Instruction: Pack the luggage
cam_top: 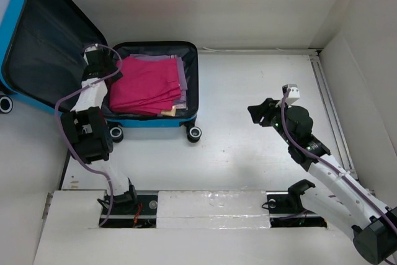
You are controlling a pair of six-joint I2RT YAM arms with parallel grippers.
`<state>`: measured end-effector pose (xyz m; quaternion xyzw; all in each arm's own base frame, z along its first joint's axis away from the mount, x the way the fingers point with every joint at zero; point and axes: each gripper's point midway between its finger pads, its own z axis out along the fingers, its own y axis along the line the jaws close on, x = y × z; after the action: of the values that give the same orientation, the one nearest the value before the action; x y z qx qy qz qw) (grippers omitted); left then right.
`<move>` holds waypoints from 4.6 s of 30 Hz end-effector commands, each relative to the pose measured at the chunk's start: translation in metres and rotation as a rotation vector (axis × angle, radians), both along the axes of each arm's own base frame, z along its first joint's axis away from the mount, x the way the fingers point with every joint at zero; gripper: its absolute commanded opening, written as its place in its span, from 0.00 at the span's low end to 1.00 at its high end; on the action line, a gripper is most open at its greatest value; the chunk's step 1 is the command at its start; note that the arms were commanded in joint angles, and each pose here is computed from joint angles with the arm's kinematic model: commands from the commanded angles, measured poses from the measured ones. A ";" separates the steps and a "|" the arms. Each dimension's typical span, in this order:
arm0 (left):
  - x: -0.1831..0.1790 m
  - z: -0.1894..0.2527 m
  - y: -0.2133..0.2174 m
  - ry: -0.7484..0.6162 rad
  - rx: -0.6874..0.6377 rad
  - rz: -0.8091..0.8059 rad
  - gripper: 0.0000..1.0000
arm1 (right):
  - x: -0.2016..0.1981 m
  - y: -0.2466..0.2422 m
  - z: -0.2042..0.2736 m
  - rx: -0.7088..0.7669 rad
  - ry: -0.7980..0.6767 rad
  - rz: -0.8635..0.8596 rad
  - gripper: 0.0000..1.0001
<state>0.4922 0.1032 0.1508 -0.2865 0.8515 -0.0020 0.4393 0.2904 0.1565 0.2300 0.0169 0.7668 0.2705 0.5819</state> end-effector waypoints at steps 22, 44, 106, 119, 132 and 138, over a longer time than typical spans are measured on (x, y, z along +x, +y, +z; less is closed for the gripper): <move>-0.246 0.212 0.069 -0.279 0.403 0.748 0.63 | -0.006 0.042 0.015 -0.001 -0.033 0.239 0.22; -0.229 0.189 0.136 -0.073 0.442 0.925 0.12 | -0.002 0.056 0.000 -0.025 0.011 0.308 0.39; 0.020 0.240 -0.020 -0.492 -0.107 -0.003 0.00 | 0.024 0.057 -0.048 -0.159 0.092 0.174 0.00; 0.046 0.065 0.107 -0.034 -0.029 0.173 0.00 | 0.029 0.058 -0.048 -0.176 0.088 0.139 0.03; 0.040 -0.048 -0.031 0.007 -0.348 -0.023 0.00 | 0.119 0.075 -0.011 -0.130 0.078 0.027 0.36; 0.008 -0.070 -0.086 -0.015 -0.484 -0.080 0.00 | 0.183 0.082 -0.057 -0.166 0.210 -0.017 0.38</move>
<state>0.5183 0.1217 0.0883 -0.4151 0.8002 -0.1199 0.4160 0.4512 0.2429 0.1878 -0.0185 0.8306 0.2114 0.5149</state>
